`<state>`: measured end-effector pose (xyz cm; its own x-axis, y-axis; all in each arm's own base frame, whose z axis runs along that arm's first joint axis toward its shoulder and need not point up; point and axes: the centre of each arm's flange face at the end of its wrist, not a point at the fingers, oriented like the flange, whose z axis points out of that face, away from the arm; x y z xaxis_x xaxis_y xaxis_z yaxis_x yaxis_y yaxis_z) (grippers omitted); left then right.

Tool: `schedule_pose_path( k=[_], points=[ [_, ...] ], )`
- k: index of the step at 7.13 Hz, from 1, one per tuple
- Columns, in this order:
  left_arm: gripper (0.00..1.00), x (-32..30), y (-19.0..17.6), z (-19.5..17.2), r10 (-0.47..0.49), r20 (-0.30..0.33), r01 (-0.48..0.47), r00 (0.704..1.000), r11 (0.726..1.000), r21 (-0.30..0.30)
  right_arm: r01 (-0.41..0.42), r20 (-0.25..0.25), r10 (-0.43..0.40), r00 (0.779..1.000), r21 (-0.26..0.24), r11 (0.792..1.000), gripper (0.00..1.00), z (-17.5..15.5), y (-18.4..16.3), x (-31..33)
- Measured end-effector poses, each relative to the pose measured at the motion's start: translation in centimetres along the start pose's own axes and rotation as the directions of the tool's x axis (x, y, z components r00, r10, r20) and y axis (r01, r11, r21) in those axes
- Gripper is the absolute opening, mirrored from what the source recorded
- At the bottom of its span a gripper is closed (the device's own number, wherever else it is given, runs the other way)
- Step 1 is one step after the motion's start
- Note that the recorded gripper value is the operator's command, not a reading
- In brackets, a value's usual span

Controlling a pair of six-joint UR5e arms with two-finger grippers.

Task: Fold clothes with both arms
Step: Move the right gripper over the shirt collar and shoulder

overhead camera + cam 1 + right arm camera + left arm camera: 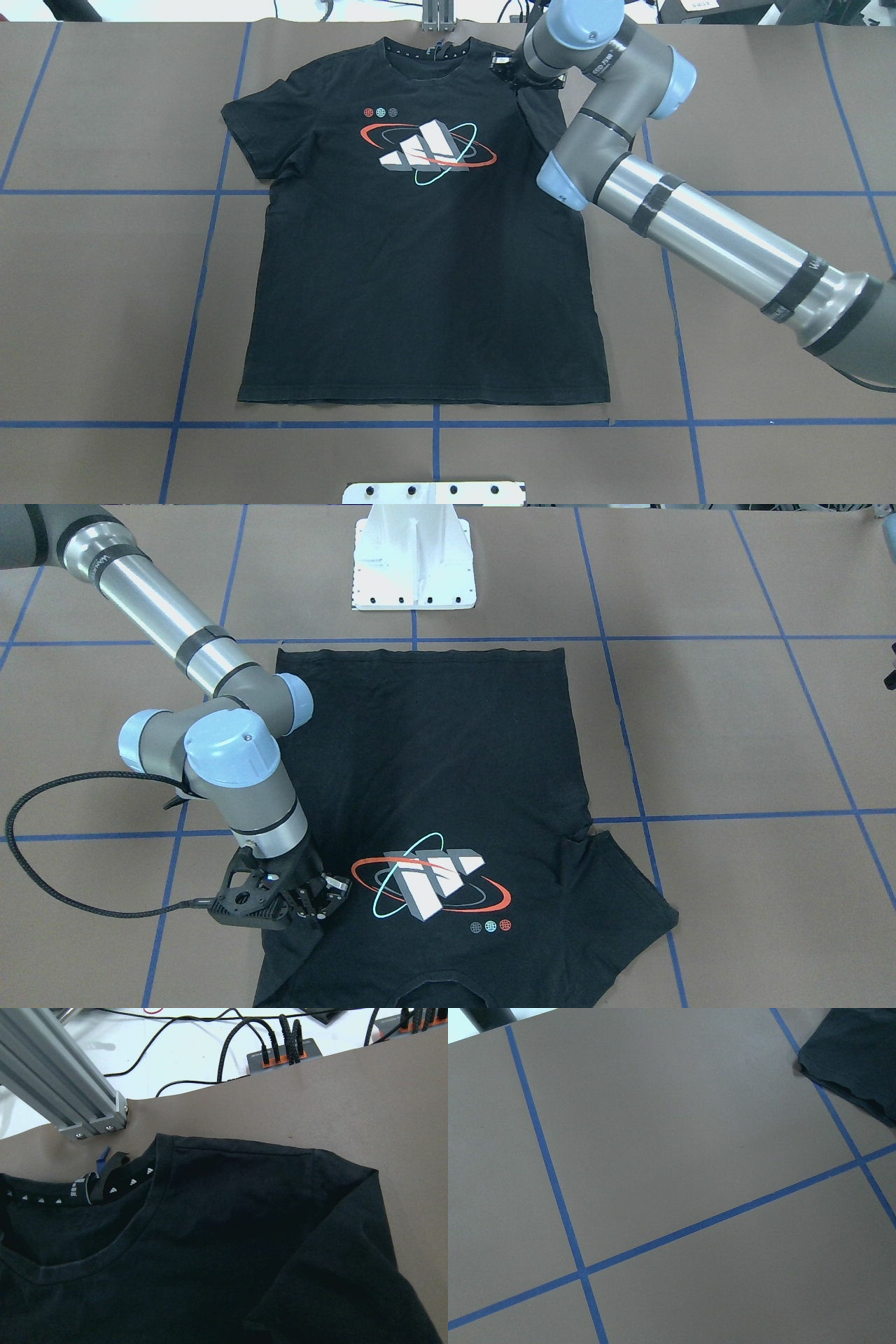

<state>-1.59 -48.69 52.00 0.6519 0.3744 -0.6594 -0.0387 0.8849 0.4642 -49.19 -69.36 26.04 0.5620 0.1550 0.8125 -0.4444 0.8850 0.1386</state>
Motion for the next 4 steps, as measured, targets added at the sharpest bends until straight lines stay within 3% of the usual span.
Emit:
schedule_pose_path(
  k=[1, 2, 4],
  points=[
    [1.0, 0.0, -0.1, 0.0, 0.001, 0.0, -0.001, 1.0, 1.0, 0.001, 0.004, -0.011, -0.004, 1.0, 0.004, 1.0, 0.1, 0.7, 0.8, -1.0],
    [1.0, 0.1, -0.2, -0.1, 0.003, 0.0, -0.003, 1.0, 1.0, 0.003, 0.01, -0.018, -0.01, 1.0, 0.01, 1.0, 0.99, 1.3, 1.4, -1.8],
    [1.0, 1.1, -2.0, -0.1, 0.019, -0.008, -0.019, 1.0, 1.0, 0.017, 0.019, -0.023, -0.018, 1.0, 0.017, 1.0, 1.0, 1.7, 2.4, -2.6]
  ],
)
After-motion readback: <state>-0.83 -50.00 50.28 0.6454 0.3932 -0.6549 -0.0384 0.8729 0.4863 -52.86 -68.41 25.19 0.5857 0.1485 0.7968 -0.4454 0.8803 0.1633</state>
